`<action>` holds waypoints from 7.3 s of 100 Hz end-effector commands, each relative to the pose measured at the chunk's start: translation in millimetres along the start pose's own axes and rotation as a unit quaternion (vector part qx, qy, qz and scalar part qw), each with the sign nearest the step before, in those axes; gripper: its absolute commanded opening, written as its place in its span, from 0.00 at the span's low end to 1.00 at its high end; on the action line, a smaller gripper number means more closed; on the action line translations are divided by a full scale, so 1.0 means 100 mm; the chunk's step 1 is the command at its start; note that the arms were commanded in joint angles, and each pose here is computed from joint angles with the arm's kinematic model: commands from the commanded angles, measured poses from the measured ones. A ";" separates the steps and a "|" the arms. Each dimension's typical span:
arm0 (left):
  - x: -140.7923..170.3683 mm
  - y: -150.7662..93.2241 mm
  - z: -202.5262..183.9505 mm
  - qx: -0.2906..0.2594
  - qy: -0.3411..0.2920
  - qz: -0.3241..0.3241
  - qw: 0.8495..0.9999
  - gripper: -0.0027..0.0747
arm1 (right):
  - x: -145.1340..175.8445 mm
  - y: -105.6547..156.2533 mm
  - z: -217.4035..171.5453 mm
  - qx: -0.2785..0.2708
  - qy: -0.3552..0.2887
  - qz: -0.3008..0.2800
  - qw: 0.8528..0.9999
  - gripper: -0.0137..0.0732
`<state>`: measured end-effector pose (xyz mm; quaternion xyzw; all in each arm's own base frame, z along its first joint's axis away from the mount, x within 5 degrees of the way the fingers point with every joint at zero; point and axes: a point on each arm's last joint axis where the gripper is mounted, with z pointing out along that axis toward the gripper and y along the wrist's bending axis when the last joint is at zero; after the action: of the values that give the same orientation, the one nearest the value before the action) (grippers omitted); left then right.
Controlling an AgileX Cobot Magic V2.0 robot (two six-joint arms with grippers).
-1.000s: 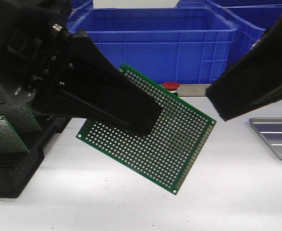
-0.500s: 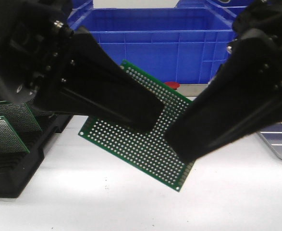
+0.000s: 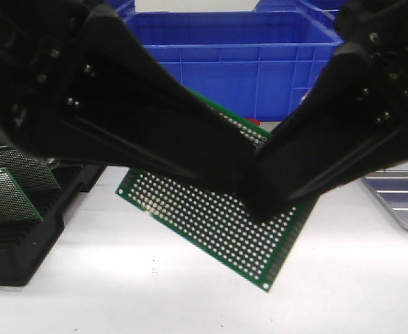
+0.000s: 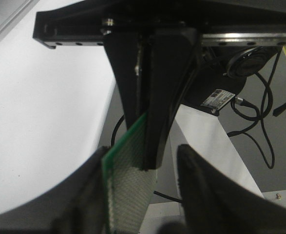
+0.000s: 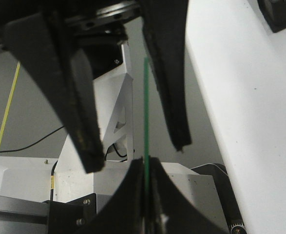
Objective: Place circuit board on tray
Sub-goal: 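Open the left gripper and carry the board with the right gripper toward the tray, then lower the board into the steel tray and open the right gripper, then grasp a second green circuit board in the rack with the left gripper and lift, then grasp the second board with the right gripper next to the left gripper, then release with the left gripper and carry the board to the tray with the right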
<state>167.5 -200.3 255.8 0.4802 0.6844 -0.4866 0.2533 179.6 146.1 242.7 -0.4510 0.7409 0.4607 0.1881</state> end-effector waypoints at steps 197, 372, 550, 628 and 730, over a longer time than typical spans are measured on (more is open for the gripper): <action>-0.17 -0.10 -0.05 0.014 -0.043 0.010 0.999 0.64 | 0.41 -1.82 -1.52 0.558 -0.143 0.293 0.763 0.92; 0.46 1.12 -1.05 -0.371 0.282 0.200 0.862 0.01 | 0.23 -1.53 -1.63 0.562 -0.140 0.239 0.779 0.90; -0.27 0.06 -0.31 -0.024 -0.111 0.074 0.991 0.01 | -0.55 0.06 -0.21 0.030 -0.057 -0.139 0.988 0.23; -0.32 0.05 -0.32 -0.021 -0.141 0.061 0.988 0.73 | -0.33 -0.05 -0.23 0.073 0.066 -0.073 0.992 0.08; -0.35 0.12 -0.39 -0.046 -0.164 0.045 0.984 0.73 | 0.59 -1.53 -1.87 0.502 -0.161 0.342 0.778 0.08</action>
<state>198.7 -177.9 275.5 0.4280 0.6601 -0.4858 0.3809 295.1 -61.8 210.8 0.0393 0.9418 0.1293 0.3079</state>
